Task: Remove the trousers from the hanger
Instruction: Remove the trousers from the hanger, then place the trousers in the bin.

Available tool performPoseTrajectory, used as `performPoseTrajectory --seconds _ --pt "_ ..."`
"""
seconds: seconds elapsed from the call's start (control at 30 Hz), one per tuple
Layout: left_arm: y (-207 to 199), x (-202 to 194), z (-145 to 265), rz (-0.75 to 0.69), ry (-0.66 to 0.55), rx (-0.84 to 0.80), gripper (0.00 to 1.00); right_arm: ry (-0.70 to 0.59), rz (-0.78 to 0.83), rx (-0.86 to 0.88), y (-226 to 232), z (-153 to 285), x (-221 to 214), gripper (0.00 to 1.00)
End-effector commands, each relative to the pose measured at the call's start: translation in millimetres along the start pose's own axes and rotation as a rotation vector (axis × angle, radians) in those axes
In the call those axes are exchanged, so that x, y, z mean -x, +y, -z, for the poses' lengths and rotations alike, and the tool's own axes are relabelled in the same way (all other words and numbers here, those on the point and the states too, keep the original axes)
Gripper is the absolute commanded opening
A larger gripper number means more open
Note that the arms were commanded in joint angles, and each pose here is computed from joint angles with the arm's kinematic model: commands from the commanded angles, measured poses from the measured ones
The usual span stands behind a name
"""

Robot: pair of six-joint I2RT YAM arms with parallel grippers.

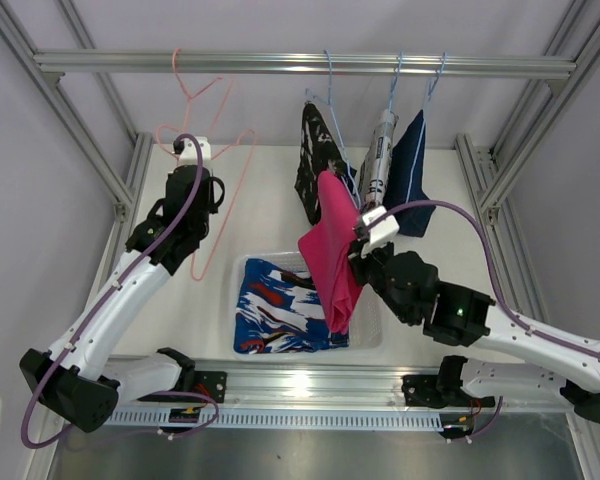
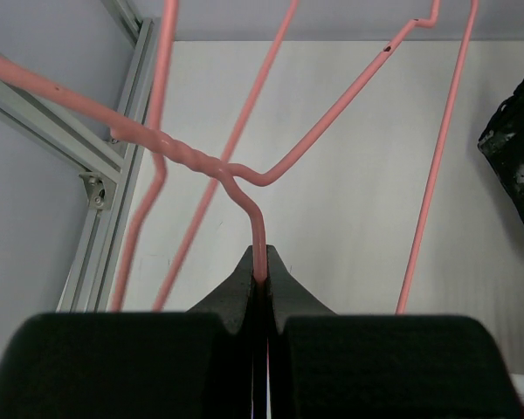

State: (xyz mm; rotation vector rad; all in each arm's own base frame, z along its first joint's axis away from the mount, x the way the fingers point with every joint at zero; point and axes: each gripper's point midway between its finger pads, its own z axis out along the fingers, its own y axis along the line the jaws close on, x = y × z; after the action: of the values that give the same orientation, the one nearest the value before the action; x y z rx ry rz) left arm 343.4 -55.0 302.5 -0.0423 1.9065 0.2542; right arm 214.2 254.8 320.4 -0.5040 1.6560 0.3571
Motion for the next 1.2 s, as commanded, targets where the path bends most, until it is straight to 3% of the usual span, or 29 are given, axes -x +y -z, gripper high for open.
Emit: performPoseTrajectory --seconds 0.0,0.57,0.9,1.17 --pt "2.0 25.3 9.6 0.050 -0.073 -0.024 0.01 -0.131 -0.152 -0.066 -26.7 23.2 32.6 0.00" --pt "-6.8 24.5 12.7 0.021 -0.076 -0.042 0.01 -0.148 -0.193 -0.072 -66.5 75.5 30.3 0.00" --pt "-13.4 25.9 16.9 0.002 -0.086 -0.058 0.01 -0.045 -0.142 0.080 -6.3 32.8 -5.9 0.00" --pt "-13.9 26.4 18.8 -0.001 -0.093 -0.060 0.00 -0.019 -0.126 0.174 42.6 -2.0 -10.8 0.00"
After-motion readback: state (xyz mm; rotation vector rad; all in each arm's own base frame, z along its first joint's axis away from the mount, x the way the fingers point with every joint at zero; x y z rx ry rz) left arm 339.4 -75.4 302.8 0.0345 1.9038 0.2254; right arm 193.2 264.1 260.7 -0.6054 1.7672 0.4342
